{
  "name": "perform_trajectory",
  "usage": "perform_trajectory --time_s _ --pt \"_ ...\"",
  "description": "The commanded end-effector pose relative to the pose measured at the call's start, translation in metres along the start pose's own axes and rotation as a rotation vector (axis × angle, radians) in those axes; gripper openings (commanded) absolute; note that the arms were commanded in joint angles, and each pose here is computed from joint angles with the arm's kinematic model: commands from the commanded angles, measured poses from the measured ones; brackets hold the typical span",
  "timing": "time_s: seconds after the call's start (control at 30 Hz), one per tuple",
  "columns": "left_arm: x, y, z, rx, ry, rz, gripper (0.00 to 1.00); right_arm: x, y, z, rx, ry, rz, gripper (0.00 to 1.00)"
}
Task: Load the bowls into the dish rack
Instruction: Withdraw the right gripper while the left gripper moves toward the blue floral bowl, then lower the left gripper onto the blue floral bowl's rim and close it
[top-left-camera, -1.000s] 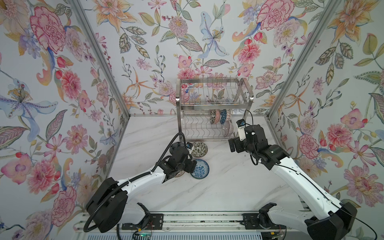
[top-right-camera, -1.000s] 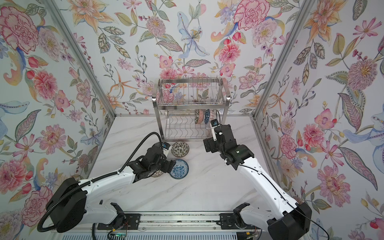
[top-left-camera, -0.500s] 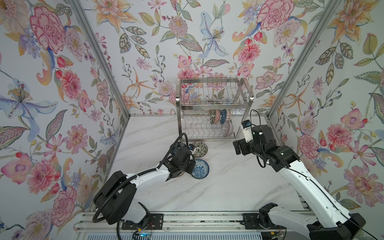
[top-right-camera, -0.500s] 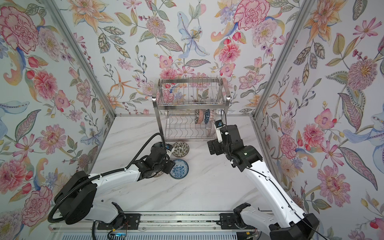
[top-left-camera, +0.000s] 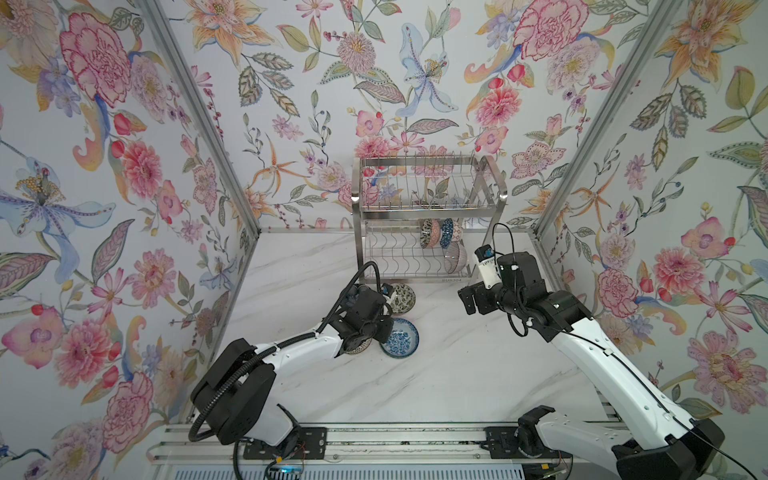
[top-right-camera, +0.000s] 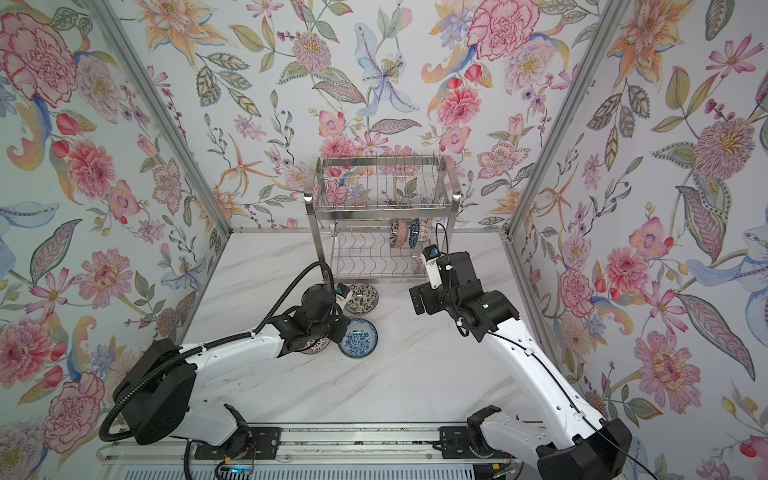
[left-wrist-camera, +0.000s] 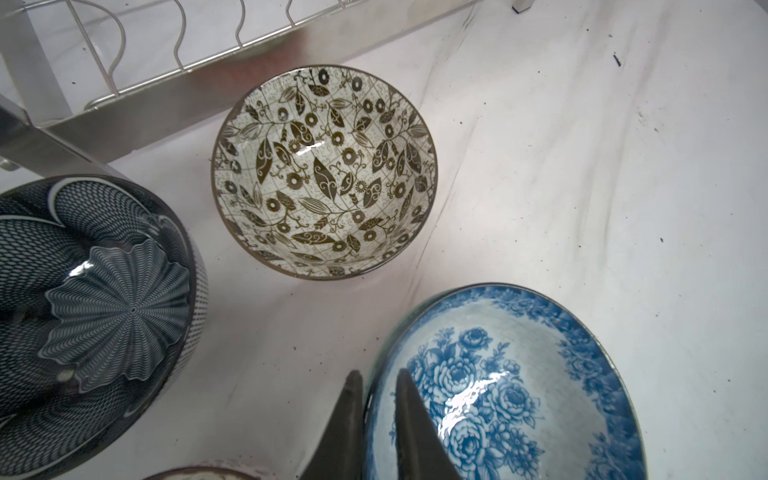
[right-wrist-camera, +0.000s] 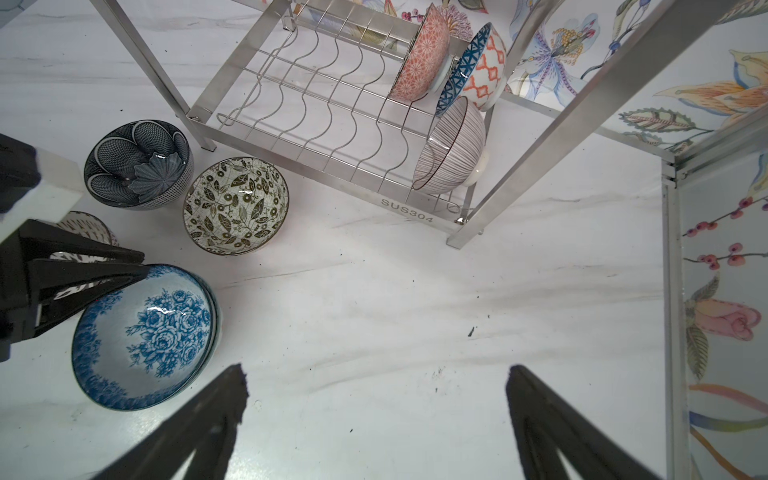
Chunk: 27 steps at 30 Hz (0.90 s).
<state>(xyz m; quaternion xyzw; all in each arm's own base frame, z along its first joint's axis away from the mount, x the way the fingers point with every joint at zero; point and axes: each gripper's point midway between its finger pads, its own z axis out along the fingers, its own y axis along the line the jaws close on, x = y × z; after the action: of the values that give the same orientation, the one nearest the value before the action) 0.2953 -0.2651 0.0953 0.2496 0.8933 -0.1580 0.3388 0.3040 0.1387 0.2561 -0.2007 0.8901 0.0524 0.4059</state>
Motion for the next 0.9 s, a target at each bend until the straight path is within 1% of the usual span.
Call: perform_trajectory --time_s 0.0,0.13,0.47,0.87 --pt "-0.001 -0.006 -0.002 0.012 0.016 0.028 0.25 -0.003 0.001 0.002 -0.007 -0.006 0.017 0.99" --pt "0.005 -0.005 0.000 0.015 0.029 0.029 0.25 -0.004 0.000 0.002 -0.003 -0.006 0.016 0.99" --pt "0.016 -0.003 0.001 0.012 0.050 0.024 0.21 -0.006 0.001 0.002 0.000 -0.010 0.010 0.99" --pt "0.025 0.003 0.003 -0.002 0.073 0.018 0.23 -0.007 0.001 0.000 0.006 -0.016 -0.001 0.99"
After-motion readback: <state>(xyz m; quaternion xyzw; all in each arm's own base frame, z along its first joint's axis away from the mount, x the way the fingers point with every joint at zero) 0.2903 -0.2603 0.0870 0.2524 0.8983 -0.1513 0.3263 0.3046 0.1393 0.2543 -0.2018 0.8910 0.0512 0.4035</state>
